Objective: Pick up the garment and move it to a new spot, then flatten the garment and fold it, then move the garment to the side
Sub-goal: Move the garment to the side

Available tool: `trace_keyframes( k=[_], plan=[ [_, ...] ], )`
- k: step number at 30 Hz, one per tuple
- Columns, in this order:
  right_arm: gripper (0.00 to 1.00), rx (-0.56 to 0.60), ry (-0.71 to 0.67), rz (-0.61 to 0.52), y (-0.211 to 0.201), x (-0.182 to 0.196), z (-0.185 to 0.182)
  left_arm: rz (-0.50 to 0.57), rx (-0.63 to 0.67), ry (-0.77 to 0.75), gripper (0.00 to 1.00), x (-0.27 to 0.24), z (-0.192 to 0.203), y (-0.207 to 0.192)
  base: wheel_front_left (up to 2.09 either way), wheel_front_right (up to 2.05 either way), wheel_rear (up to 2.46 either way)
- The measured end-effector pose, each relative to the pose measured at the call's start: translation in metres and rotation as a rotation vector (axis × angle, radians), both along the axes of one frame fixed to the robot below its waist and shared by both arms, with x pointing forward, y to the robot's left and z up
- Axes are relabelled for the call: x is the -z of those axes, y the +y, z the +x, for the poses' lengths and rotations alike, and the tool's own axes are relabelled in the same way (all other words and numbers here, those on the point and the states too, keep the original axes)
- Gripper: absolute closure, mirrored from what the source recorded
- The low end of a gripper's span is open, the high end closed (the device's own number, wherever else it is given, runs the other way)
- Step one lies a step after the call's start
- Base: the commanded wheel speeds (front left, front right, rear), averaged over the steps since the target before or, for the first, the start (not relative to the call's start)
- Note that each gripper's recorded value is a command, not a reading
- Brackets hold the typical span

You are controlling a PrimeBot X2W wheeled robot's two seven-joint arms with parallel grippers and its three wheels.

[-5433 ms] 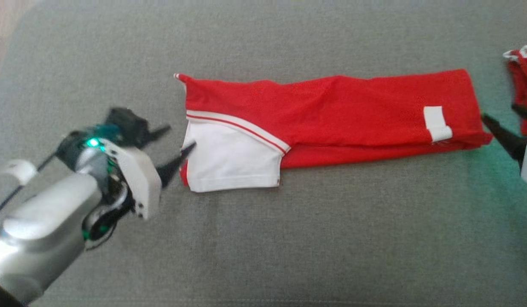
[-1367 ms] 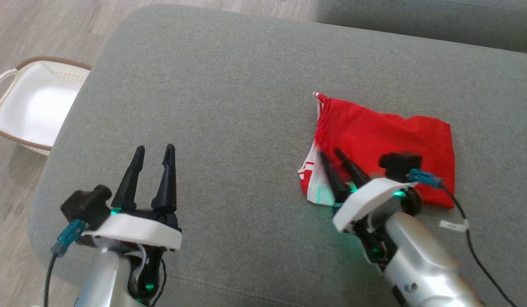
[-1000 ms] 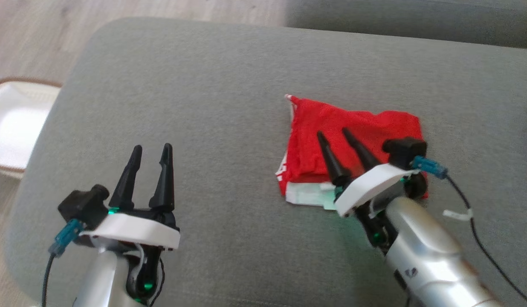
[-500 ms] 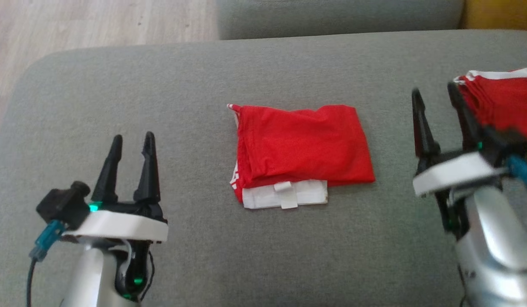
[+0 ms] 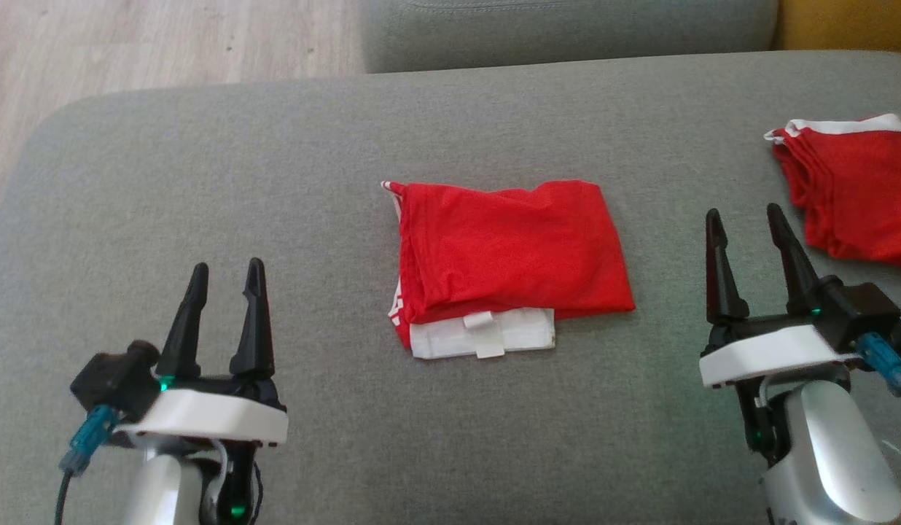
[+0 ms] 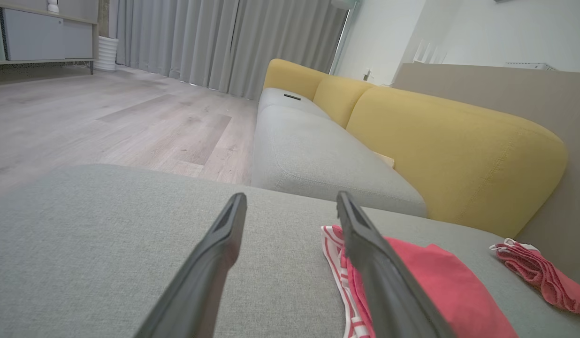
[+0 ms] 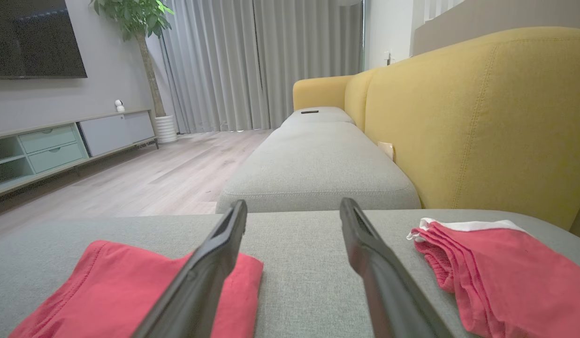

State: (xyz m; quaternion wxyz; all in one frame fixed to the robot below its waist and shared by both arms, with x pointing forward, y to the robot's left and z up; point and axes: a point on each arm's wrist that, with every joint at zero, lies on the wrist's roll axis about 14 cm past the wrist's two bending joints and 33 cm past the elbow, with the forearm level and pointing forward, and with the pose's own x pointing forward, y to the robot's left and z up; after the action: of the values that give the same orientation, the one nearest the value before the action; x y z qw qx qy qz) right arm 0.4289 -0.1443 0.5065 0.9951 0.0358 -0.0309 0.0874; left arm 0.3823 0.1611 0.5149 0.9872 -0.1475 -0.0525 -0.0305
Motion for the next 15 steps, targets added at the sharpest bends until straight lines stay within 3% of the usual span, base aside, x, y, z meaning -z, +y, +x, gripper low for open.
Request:
trace_keyframes(
  k=[7,15],
  plan=[
    [0.0,-0.018,0.065,0.007,0.009,0.021,0.007,0.001,0.008,0.009,0.0,0.003,0.002,-0.001,0.0,0.0,0.0],
    [0.0,-0.086,0.26,-0.032,0.035,0.071,0.027,0.009,-0.012,0.021,0.0,0.007,0.007,0.006,0.0,0.0,0.0]
  ],
)
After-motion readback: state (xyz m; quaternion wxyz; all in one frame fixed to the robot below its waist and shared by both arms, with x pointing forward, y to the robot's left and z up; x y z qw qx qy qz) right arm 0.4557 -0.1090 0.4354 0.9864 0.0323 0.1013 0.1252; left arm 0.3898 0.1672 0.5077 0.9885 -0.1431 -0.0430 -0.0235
